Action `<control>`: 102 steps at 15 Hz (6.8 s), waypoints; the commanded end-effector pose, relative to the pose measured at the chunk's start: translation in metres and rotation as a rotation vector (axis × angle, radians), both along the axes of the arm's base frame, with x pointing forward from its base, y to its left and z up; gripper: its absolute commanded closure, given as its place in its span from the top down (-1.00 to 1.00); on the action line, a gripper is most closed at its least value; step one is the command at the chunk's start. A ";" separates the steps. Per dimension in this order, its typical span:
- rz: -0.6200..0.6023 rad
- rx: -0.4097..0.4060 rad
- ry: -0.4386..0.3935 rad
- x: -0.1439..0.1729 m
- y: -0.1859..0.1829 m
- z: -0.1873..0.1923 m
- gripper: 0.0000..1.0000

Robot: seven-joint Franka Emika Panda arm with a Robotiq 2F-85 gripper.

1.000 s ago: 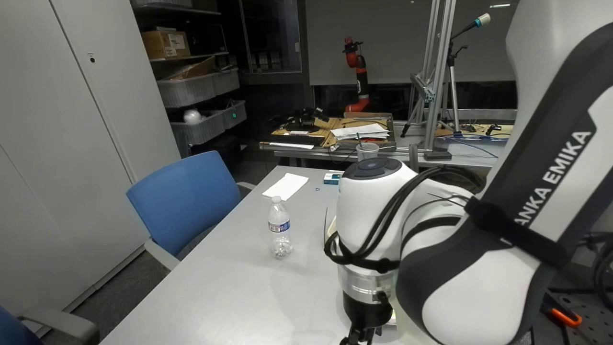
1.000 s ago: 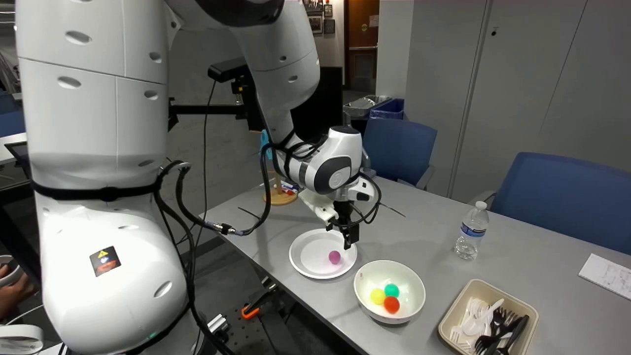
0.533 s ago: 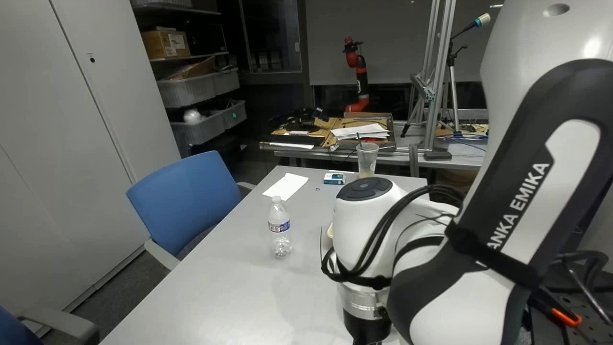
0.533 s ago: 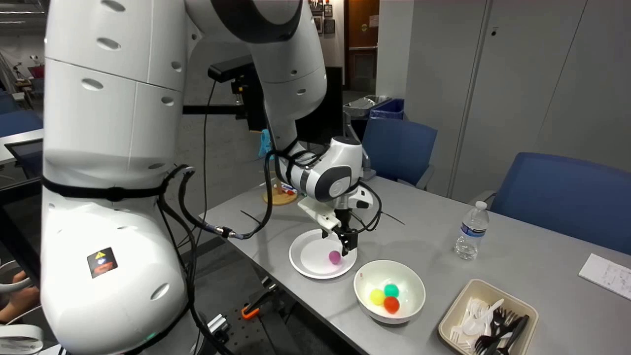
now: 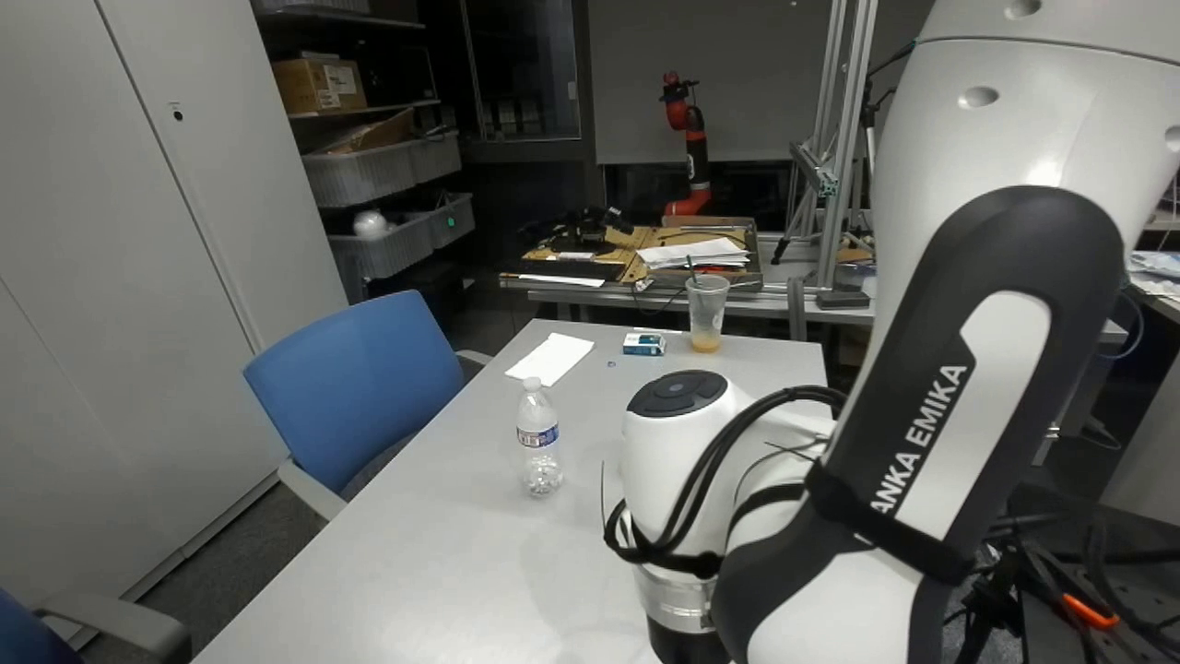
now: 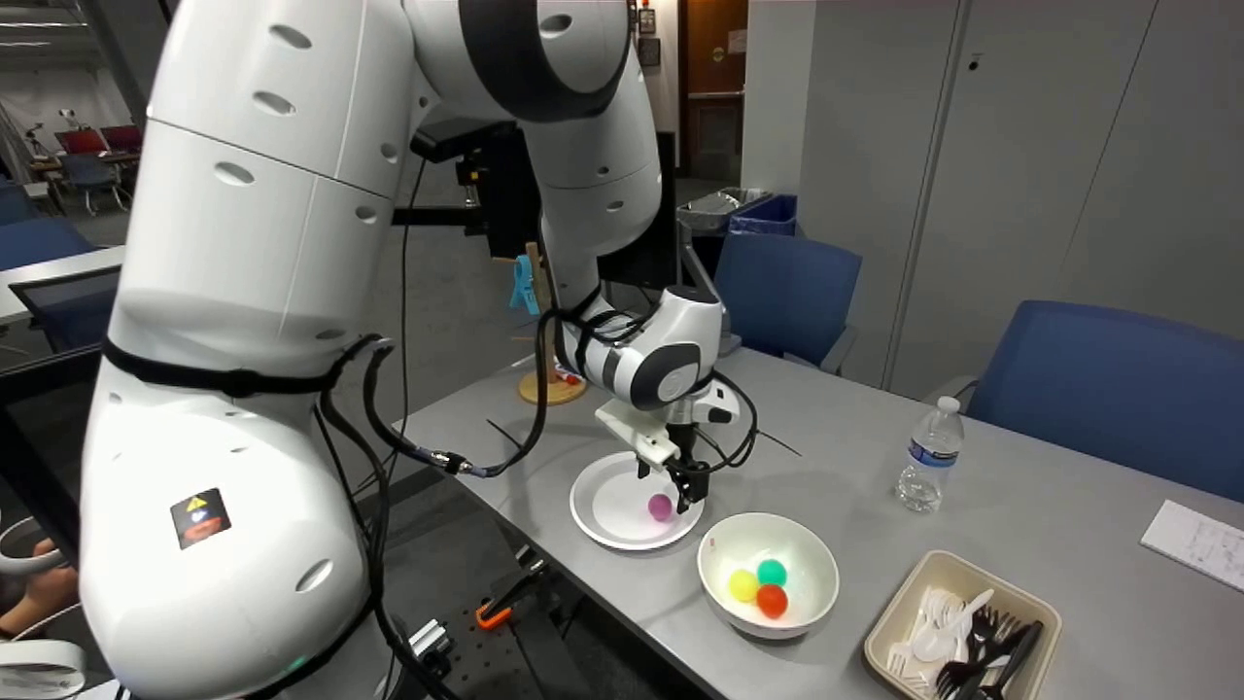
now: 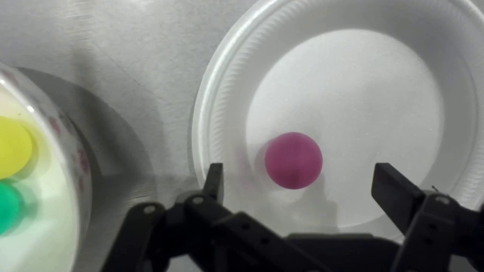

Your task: Move the balls from the plate to the bowl

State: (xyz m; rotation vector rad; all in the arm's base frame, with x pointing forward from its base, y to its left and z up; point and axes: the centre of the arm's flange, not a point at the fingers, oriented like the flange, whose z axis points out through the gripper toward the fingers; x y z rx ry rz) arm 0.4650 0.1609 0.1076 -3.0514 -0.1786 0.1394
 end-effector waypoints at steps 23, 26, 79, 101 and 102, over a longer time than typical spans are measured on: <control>-0.074 -0.045 -0.055 0.007 0.006 -0.030 -0.65; -0.091 -0.052 -0.055 0.003 0.003 -0.017 -0.65; -0.466 -0.204 -0.119 -0.006 -0.158 0.044 1.00; -0.402 -0.220 -0.239 -0.071 -0.106 0.101 1.00; -0.404 -0.220 -0.239 -0.071 -0.107 0.102 1.00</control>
